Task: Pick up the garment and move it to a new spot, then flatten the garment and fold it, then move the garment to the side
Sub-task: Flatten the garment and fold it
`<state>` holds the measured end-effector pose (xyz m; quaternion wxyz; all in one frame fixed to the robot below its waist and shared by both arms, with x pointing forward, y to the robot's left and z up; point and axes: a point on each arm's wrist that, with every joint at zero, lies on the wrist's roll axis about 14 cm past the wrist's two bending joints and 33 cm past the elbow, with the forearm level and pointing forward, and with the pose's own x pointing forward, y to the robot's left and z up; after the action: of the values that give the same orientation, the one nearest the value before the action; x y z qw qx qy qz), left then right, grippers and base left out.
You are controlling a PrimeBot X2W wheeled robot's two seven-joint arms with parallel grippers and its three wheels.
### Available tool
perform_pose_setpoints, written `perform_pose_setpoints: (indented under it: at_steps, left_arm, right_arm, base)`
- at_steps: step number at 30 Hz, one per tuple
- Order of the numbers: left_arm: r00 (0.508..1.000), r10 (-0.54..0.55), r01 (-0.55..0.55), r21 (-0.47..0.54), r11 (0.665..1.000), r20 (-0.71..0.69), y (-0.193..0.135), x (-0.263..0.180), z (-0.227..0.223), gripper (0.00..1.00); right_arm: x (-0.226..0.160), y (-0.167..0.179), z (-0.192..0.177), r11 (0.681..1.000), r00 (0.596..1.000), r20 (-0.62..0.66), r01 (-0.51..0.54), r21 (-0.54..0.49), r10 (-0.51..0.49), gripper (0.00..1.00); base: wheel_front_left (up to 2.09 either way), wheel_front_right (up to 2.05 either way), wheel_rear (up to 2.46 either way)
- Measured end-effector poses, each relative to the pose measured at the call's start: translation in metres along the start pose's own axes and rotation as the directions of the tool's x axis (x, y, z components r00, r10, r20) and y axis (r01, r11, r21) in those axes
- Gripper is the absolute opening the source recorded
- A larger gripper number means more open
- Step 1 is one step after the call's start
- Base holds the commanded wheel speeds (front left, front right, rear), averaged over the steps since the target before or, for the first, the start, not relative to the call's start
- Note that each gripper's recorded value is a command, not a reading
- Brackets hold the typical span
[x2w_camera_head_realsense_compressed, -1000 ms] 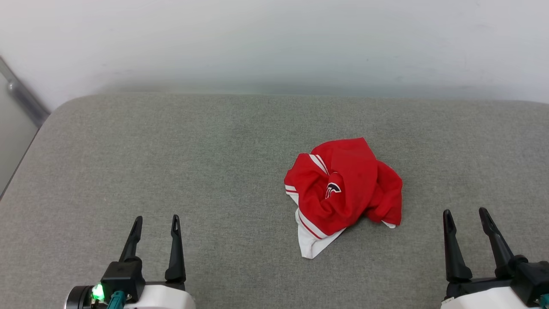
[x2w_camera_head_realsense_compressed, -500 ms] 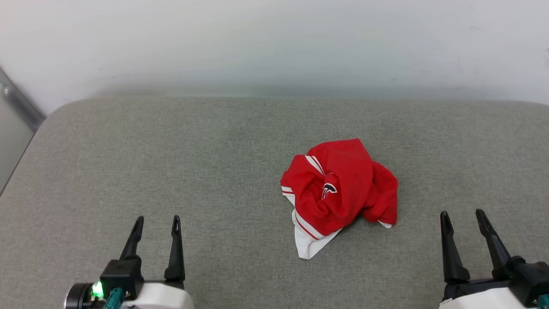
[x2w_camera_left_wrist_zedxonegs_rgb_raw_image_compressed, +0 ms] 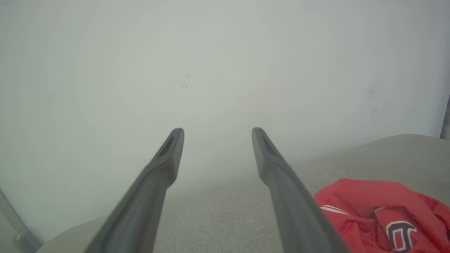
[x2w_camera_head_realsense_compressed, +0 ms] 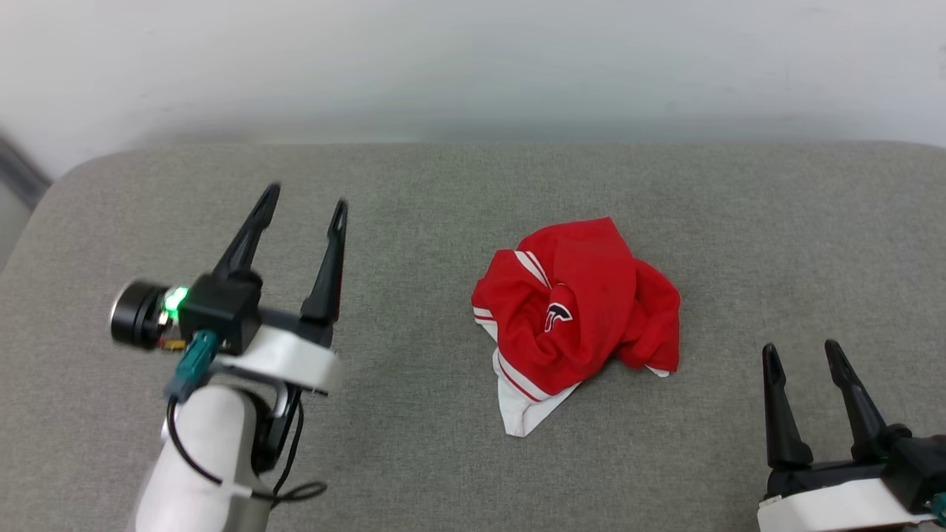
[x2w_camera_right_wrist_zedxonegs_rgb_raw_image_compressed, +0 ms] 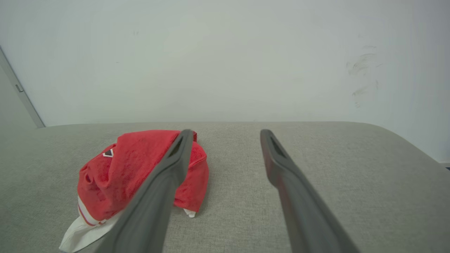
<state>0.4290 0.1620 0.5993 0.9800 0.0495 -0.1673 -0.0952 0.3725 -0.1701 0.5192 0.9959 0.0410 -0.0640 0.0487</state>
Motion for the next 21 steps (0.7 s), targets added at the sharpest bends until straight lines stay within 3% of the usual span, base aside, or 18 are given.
perform_pose_setpoints:
  at_steps: [6, 11, 16, 21]
  left_arm:
    - [0.986, -0.164, 0.164, 0.017, 0.986, 0.008, -0.030, 0.046, 0.012, 1.00]
    - [0.938, -0.327, 0.327, -0.017, 0.945, -0.113, -0.063, 0.067, 0.003, 1.00]
    - [0.810, -0.484, 0.491, -0.069, 0.868, -0.331, -0.099, 0.063, -0.025, 1.00]
    - [0.590, -0.589, 0.633, -0.137, 0.762, -0.551, -0.130, 0.034, -0.059, 1.00]
  right_arm:
    - [0.006, -0.005, -0.006, 1.000, 1.000, -0.012, 0.014, -0.004, -0.014, 1.00]
    - [0.011, -0.011, -0.009, 1.000, 0.999, -0.018, 0.028, -0.009, -0.028, 1.00]
    - [0.013, -0.016, -0.012, 0.999, 0.999, -0.026, 0.043, -0.017, -0.044, 1.00]
    - [0.014, -0.021, -0.015, 0.998, 0.998, -0.033, 0.057, -0.023, -0.058, 1.00]
  base:
    - [0.00, 0.00, 0.00]
    - [0.00, 0.00, 0.00]
    - [0.00, 0.00, 0.00]
    - [0.00, 0.00, 0.00]
